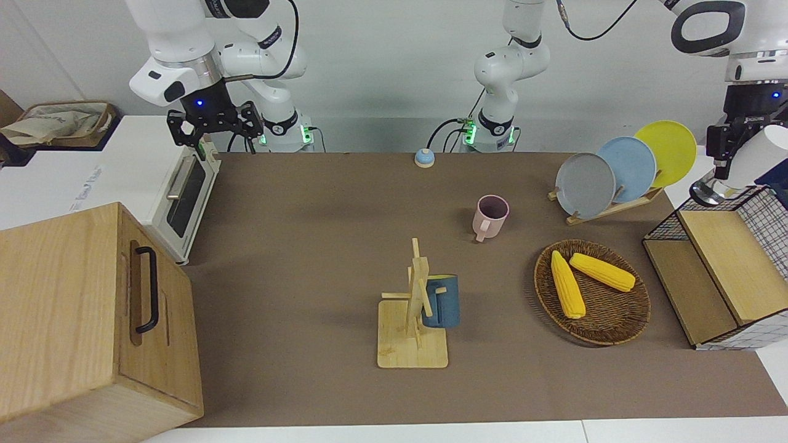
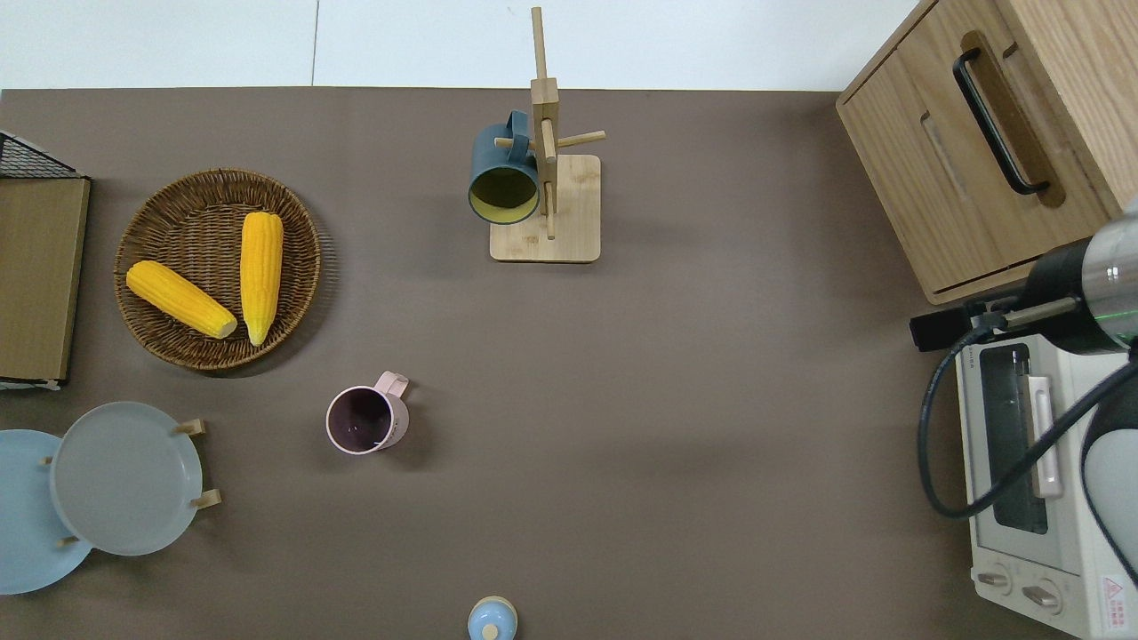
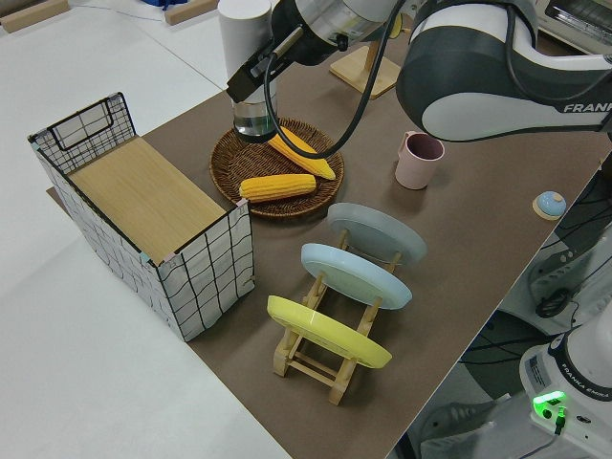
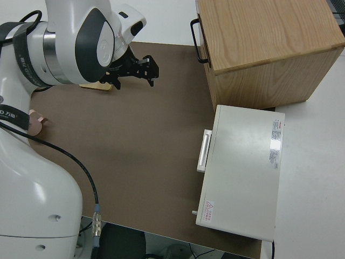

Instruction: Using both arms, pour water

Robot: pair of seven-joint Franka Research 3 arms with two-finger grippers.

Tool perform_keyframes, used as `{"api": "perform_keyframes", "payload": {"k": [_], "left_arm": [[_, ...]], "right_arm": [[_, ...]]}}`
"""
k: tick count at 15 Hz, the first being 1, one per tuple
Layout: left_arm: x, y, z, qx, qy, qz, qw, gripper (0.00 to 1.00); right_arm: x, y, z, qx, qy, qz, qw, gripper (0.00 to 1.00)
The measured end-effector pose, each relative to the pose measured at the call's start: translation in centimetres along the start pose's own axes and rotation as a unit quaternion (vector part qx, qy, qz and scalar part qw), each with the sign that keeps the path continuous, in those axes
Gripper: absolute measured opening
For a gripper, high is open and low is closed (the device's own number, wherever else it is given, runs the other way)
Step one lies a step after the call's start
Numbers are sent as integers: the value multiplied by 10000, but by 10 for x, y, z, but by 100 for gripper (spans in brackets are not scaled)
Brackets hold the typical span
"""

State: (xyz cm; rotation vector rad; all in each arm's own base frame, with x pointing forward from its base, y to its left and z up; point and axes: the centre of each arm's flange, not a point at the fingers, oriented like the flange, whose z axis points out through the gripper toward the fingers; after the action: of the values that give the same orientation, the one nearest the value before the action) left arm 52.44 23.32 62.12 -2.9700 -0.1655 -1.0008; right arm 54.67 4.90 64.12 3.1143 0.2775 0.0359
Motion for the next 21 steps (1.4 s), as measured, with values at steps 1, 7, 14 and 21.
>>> {"api": "perform_keyframes", "payload": {"k": [1, 7, 14, 21], "left_arm": [[2, -4, 1, -18, 26, 40, 10000, 63], [15, -50, 21, -158, 250, 272, 9992, 63], [12, -104, 53, -236, 414, 488, 9977, 63], [3, -121, 91, -394, 405, 591, 9967, 63]], "right_arm": [[0, 0, 0, 0, 0, 0, 10000, 99], [0, 0, 0, 0, 0, 0, 10000, 99], [0, 0, 0, 0, 0, 0, 10000, 99], [0, 0, 0, 0, 0, 0, 10000, 99]]}}
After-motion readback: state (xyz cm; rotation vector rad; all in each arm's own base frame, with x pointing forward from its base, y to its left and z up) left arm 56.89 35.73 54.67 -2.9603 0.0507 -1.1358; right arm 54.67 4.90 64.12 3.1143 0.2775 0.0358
